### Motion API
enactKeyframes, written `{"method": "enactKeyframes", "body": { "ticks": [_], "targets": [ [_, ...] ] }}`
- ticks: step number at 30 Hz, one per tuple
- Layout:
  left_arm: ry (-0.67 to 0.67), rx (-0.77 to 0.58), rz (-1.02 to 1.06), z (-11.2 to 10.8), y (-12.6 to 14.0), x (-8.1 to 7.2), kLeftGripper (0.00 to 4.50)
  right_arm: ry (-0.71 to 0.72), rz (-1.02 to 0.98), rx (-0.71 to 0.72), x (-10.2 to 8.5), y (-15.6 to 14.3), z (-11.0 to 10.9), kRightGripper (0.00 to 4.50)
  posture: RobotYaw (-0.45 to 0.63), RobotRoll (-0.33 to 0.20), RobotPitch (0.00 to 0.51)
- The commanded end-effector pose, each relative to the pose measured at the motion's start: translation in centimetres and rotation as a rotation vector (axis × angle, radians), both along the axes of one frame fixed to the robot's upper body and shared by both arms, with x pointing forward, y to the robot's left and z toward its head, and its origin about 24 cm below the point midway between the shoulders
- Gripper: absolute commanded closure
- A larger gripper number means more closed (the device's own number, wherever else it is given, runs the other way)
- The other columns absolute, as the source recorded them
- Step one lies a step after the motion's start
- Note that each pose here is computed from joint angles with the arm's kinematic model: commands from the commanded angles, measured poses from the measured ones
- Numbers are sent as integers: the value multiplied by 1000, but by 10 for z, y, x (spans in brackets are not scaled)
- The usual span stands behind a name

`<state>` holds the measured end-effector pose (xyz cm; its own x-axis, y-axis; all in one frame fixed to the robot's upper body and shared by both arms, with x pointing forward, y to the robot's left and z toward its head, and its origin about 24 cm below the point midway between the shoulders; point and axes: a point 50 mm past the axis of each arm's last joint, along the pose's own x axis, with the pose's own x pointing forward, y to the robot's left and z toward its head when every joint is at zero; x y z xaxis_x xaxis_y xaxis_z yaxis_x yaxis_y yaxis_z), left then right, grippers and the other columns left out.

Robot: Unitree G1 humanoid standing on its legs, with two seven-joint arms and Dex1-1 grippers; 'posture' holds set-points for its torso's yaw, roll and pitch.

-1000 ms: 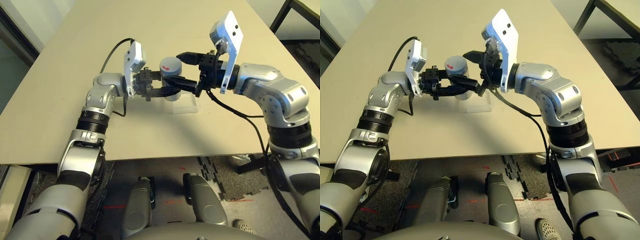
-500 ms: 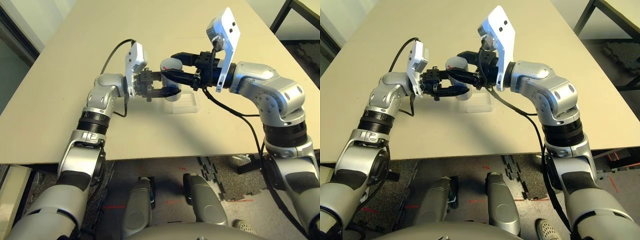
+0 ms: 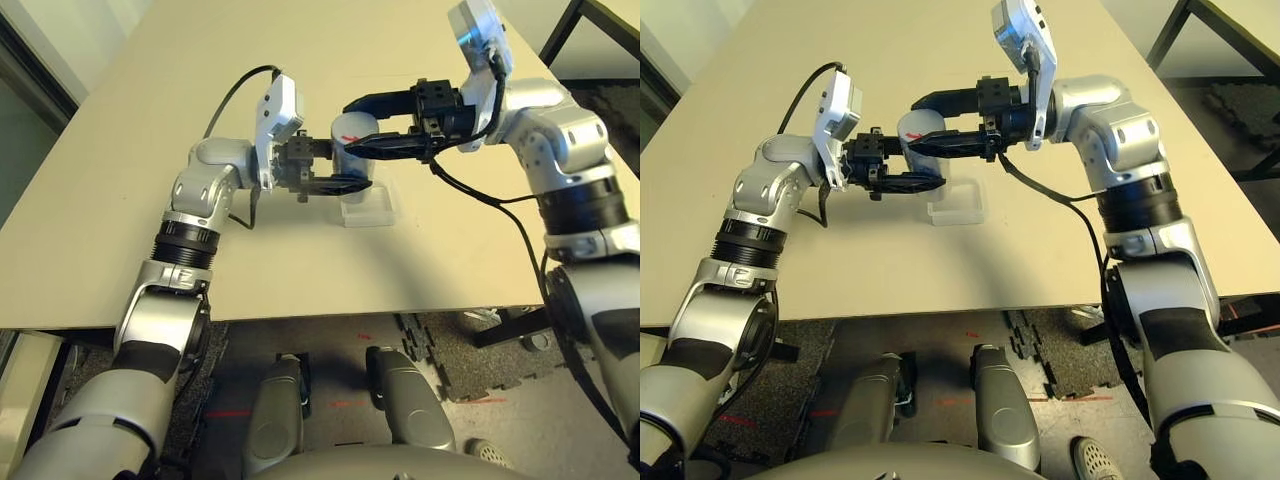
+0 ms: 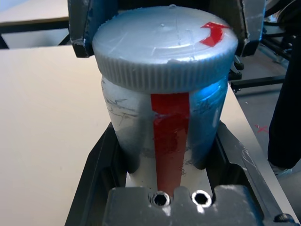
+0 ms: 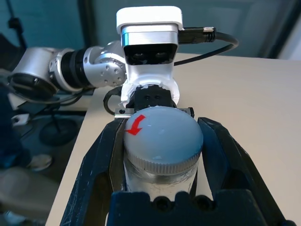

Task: Pour the medicine from the bottle into the box.

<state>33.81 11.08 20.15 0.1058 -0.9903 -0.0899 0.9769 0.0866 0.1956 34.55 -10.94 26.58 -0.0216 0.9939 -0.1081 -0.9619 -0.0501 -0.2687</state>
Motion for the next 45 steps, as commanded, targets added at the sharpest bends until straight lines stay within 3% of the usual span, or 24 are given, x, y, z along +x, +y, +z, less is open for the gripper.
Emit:
{"method": "enactKeyframes", "body": {
  "ticks": [1, 8, 14, 19, 24, 45],
  "targets": [
    [-16, -5, -130, 5, -13, -12, 2073, -59, -93, -36, 10, -10, 4, 1931, -116, 0, 167],
    [-12, -9, -119, 4, -14, -12, 2073, -32, -146, -48, 12, -14, 5, 1931, -118, 0, 170],
    [-17, -26, -95, 4, -13, -10, 2073, 0, -149, -52, -30, -10, 24, 2, -118, 0, 159],
    [-13, -22, -81, 2, -10, -7, 2073, 28, -172, -16, -58, 2, 18, 0, -134, 0, 157],
    [-16, -18, -69, 3, -8, -3, 2073, 51, -219, 19, -66, 10, 8, 0, -141, 0, 154],
    [-13, -35, -79, 4, -15, -7, 2073, 1, -394, 65, -42, 3, 3, 0, -141, 0, 153]
  ]
}}
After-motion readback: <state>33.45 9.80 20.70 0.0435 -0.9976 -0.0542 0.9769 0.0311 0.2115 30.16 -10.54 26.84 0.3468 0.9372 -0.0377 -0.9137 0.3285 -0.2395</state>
